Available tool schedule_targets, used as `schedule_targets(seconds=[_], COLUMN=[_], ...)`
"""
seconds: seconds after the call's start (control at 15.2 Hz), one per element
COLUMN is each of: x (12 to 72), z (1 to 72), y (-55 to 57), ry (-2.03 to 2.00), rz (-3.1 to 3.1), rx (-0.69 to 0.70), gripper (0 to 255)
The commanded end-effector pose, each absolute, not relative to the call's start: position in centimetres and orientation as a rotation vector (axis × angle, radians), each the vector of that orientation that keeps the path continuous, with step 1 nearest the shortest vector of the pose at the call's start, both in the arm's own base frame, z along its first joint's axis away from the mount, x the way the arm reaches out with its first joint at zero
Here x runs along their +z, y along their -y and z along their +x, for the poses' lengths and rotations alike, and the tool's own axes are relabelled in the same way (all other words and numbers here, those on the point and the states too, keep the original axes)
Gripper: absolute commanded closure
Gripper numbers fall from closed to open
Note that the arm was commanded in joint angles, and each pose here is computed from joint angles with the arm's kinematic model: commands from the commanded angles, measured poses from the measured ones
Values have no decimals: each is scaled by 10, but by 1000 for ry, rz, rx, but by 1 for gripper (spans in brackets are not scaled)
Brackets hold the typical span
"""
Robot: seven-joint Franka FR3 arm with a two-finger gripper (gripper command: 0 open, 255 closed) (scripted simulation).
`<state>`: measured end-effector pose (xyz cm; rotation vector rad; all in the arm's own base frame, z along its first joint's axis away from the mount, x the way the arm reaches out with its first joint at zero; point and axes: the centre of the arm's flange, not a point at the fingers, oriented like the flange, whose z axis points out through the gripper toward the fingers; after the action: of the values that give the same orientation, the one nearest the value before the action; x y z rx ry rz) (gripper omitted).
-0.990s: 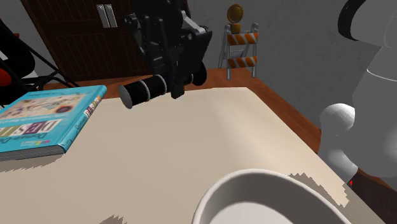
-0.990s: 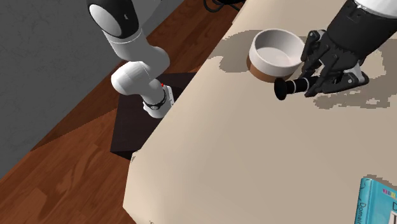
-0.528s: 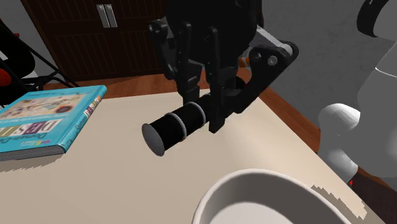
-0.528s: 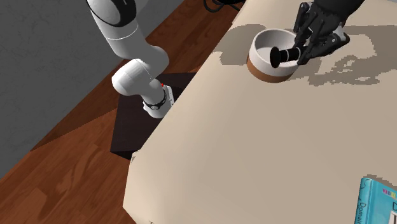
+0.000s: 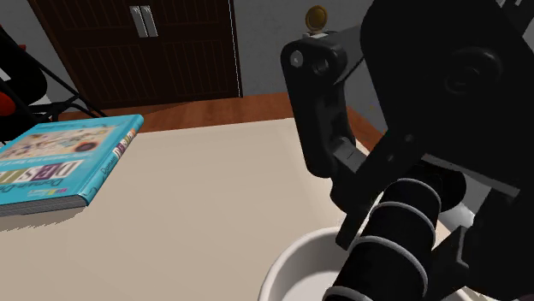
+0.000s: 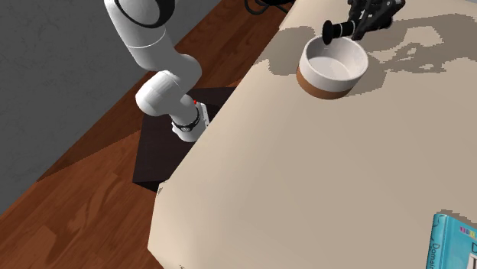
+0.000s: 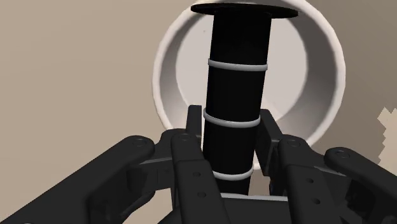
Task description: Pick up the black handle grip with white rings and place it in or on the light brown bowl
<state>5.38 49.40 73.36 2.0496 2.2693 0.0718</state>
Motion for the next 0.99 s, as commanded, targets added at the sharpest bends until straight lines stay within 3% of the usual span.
schedule_targets(seconds=[0.0, 0.92], x=[728, 663], z=[40, 40], y=[-493, -493], ry=[-2267, -2267], rz=[2051, 2051], rx=[72, 72], gripper=[255, 255])
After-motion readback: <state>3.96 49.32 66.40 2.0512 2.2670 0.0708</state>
